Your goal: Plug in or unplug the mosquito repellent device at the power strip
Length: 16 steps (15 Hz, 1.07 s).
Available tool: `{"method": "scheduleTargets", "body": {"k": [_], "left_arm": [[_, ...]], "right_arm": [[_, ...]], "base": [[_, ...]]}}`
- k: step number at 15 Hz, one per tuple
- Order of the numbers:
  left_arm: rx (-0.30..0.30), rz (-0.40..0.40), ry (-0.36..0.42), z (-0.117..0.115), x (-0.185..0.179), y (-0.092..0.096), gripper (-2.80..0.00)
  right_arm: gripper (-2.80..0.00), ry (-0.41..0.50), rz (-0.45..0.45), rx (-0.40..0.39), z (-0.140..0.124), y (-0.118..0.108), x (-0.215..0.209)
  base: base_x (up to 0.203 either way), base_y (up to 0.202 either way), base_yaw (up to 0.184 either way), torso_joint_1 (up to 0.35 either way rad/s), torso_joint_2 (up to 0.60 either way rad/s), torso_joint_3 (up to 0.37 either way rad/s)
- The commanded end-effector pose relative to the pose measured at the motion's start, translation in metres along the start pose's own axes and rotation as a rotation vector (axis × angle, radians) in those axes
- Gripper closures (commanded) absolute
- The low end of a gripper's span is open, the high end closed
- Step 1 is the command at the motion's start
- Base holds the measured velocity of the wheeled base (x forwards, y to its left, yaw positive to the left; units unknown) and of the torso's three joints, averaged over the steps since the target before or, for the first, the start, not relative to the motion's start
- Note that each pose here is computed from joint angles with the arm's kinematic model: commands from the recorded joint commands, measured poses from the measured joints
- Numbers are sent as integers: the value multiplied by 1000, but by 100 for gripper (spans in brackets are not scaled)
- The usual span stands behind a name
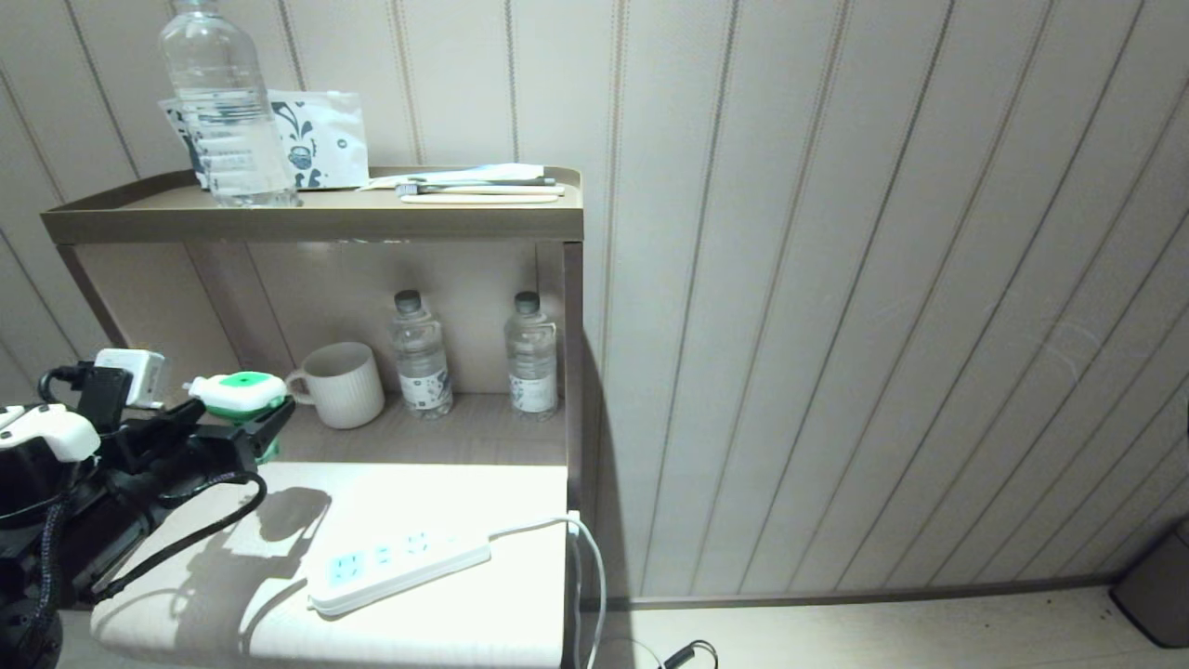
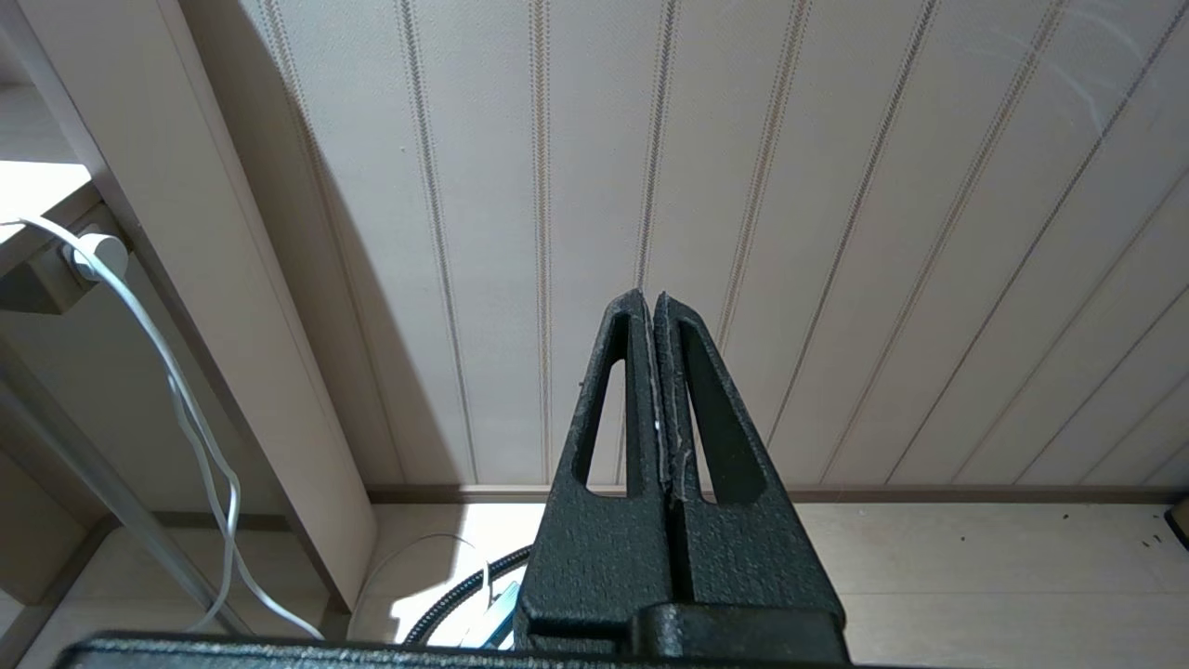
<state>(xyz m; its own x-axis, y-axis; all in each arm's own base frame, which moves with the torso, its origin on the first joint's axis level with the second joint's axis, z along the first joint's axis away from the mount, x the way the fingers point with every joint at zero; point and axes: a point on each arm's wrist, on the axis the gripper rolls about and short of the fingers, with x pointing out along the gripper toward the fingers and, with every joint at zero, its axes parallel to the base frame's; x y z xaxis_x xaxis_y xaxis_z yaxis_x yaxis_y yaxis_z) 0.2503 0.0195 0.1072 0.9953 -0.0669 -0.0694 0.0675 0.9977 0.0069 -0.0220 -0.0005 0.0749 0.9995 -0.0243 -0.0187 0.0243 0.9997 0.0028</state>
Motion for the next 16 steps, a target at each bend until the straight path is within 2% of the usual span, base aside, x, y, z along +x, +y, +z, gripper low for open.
{"method": "scheduleTargets", "body": {"k": [1,3,7,10,16], "left_arm": [[-12,4,2,-6,-5,-1,0],[-29,4,37,-13,-8,-1,0],[-58,6,36,-12,-9,-1,0],[-85,4,5,-5,-12,-2,0],[-91,6,9,-6,-13,-2,0]], "right_arm": [[0,0,0,0,0,0,0],[0,0,0,0,0,0,0],[0,0,0,0,0,0,0],[0,0,0,0,0,0,0],[0,0,0,0,0,0,0]], "base": [[0,0,0,0,0,0],[0,0,0,0,0,0],[0,0,0,0,0,0],[0,0,0,0,0,0],[0,0,0,0,0,0]]}}
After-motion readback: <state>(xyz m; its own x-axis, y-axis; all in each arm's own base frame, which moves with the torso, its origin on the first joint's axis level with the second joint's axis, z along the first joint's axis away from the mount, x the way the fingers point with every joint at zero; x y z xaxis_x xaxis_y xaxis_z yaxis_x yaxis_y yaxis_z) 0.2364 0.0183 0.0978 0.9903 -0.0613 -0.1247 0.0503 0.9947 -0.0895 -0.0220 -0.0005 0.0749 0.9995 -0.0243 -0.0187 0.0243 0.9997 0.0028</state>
